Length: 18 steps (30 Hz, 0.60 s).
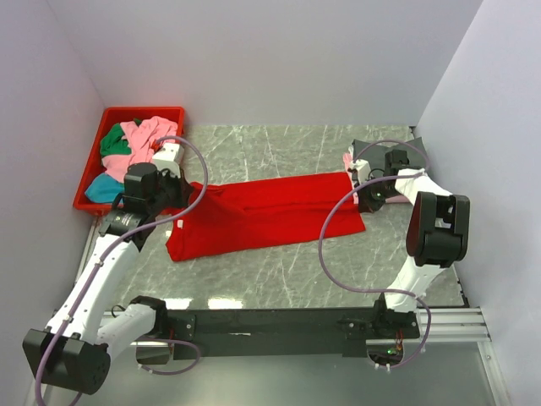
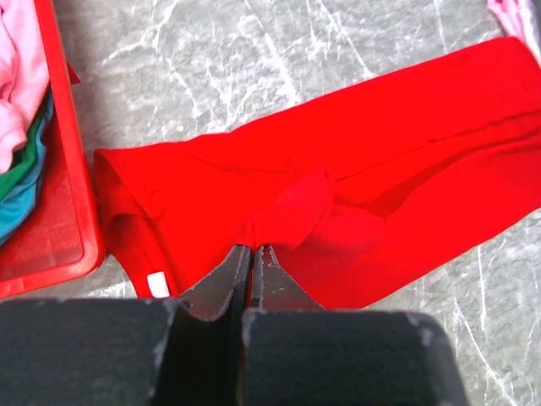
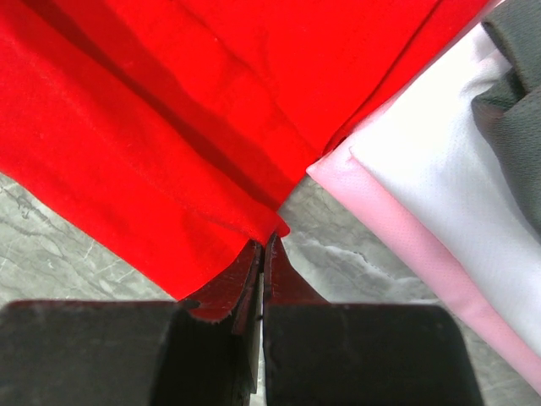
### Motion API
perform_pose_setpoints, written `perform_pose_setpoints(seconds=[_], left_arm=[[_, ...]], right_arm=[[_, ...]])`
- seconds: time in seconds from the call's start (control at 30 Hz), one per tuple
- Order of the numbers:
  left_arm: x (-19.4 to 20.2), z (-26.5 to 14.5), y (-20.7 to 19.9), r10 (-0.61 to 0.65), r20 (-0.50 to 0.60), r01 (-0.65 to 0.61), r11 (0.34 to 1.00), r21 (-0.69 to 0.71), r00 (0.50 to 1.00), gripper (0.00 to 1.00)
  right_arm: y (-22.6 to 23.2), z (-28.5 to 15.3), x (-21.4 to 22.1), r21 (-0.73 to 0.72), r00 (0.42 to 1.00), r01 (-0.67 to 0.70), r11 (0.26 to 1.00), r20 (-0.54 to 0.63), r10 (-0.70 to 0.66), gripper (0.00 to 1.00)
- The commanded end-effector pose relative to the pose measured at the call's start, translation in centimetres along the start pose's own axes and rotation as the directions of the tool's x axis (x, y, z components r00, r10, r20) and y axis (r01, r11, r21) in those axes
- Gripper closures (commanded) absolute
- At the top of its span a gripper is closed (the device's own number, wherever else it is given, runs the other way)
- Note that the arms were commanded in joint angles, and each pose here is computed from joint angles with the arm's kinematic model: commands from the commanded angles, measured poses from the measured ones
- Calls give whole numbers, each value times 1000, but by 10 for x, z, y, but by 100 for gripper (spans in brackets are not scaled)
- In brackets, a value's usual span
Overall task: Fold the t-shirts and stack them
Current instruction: Fold the tshirt
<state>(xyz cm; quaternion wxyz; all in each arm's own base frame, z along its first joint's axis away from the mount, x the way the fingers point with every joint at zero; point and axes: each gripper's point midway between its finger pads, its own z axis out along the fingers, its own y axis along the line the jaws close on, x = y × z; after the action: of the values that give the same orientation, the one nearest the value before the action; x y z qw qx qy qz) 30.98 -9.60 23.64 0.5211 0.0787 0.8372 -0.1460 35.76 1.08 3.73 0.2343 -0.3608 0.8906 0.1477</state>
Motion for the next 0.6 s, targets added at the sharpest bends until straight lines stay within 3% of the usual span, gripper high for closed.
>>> perform_pose_setpoints(seconds=[0.0, 0.57], left_arm=[[1, 3, 6, -5, 3, 6, 1000, -26, 1000, 100], [3, 6, 4, -10, -13, 10, 1000, -10, 1000, 100]], right_arm=[[-9, 0, -11, 22, 1000, 10, 1000, 17, -11, 100], [-9, 1, -11, 16, 1000, 3, 1000, 18, -3, 100]])
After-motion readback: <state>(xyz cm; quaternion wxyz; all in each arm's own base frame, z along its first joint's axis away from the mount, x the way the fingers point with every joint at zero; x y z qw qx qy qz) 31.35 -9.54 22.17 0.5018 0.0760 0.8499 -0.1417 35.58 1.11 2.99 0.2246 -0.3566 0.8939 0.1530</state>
